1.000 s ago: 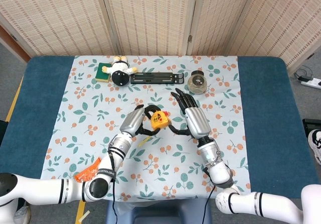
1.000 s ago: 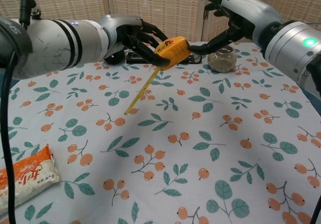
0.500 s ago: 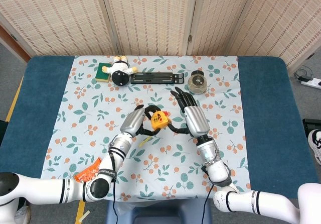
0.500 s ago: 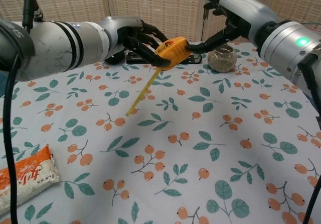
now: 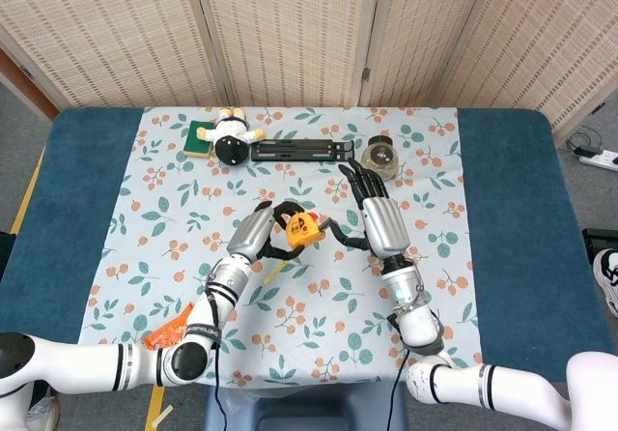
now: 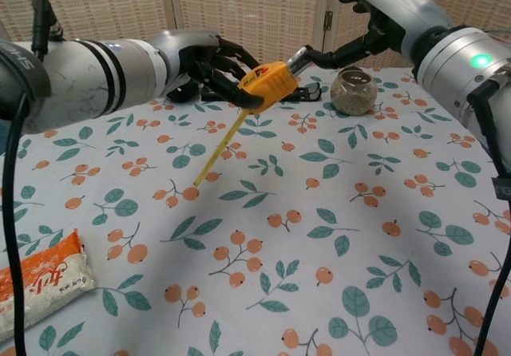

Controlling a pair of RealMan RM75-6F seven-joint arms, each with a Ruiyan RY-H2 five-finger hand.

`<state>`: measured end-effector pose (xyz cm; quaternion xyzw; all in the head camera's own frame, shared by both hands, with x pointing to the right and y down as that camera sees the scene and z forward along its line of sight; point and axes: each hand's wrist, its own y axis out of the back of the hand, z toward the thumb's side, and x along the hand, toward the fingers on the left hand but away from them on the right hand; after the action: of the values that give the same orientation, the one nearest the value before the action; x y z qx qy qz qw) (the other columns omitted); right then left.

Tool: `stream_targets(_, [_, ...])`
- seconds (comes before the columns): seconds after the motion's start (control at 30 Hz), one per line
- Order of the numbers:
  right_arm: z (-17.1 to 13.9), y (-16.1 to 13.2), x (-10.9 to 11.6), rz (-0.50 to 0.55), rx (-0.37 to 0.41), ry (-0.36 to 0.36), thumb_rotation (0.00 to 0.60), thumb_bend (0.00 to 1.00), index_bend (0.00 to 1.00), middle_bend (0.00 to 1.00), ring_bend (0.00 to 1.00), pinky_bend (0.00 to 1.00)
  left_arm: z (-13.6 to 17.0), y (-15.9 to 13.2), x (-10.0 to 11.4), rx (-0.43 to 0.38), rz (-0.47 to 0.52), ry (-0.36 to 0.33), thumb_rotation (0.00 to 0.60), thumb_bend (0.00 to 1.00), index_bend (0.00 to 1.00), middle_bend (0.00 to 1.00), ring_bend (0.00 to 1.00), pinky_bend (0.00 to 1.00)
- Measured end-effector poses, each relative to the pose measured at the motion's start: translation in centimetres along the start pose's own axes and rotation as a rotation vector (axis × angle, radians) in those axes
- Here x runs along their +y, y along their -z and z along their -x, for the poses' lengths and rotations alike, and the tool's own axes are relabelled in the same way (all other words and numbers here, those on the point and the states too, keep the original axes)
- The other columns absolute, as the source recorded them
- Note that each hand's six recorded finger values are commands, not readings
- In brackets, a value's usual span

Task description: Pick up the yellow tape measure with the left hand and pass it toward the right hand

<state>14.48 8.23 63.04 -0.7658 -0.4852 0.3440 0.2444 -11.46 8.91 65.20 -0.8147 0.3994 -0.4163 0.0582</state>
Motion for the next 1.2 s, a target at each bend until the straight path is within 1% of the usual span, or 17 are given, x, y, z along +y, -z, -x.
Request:
stream_targets(0.03, [0.0, 0.0, 0.0, 0.002, -0.003, 0.002, 0.600, 0.43, 0.19, 0.00, 0.00, 0.00, 0.0, 0.0, 0.0, 0.000, 0.001, 0.000, 0.600, 0.37, 0.56, 0.52, 0.41, 0.08])
stream_targets(0.13, [0.1, -0.2, -0.1, 0.008, -0.007, 0.001, 0.600, 0.44, 0.31, 0.00, 0.00, 0.00, 0.0, 0.0, 0.1, -0.003, 0.002, -0.001, 0.600, 0.37, 0.56, 0.52, 0.41, 0.08])
stream_targets(0.23, [0.1, -0.5, -0.1, 0.012, -0.009, 0.000, 0.600, 0.43, 0.40, 0.03, 0.01, 0.00, 0.0, 0.0, 0.3, -0.006, 0.006, -0.003, 0.600, 0.37, 0.56, 0.52, 0.41, 0.08])
stream_targets(0.3, [0.1, -0.6, -0.1, 0.014, -0.010, -0.001, 0.600, 0.44, 0.47, 0.07, 0.03, 0.00, 0.0, -0.1, 0.4, -0.009, 0.006, -0.006, 0.600, 0.37, 0.56, 0.52, 0.41, 0.08])
stream_targets(0.43, [0.1, -1.0, -0.1, 0.025, -0.009, -0.005, 0.600, 0.45, 0.55, 0.12, 0.06, 0.00, 0.0, 0.0, 0.6, -0.010, 0.004, -0.012, 0.600, 0.37, 0.56, 0.52, 0.41, 0.08])
stream_targets(0.5, [0.1, -1.0, 0.0, 0.026, -0.011, -0.008, 0.600, 0.47, 0.58, 0.14, 0.07, 0.00, 0.0, 0.1, 0.7, -0.008, 0.005, -0.016, 0.600, 0.37, 0.56, 0.52, 0.41, 0.08])
stream_targets(0.73, [0.1, -0.9, 0.1, 0.025, -0.022, -0.009, 0.600, 0.58, 0.71, 0.22, 0.11, 0.00, -0.3, 0.5, 1.0, -0.002, 0.007, -0.028, 0.600, 0.37, 0.56, 0.52, 0.41, 0.08])
stream_targets(0.83, [0.1, -1.0, 0.2, 0.027, -0.023, -0.009, 0.600, 0.62, 0.75, 0.24, 0.13, 0.00, -0.4, 0.7, 1.2, 0.003, 0.010, -0.034, 0.600, 0.37, 0.56, 0.52, 0.41, 0.08])
stream_targets(0.9, [0.1, -1.0, 0.2, 0.028, -0.022, -0.009, 0.600, 0.63, 0.75, 0.24, 0.13, 0.00, -0.5, 0.9, 1.2, 0.007, 0.011, -0.035, 0.600, 0.37, 0.56, 0.52, 0.41, 0.08])
stream_targets(1.2, [0.0, -0.4, 1.1, 0.013, -0.010, 0.001, 0.600, 0.64, 0.75, 0.25, 0.14, 0.00, -1.0, 2.5, 1.5, 0.035, -0.026, -0.039, 0.600, 0.37, 0.56, 0.52, 0.41, 0.08])
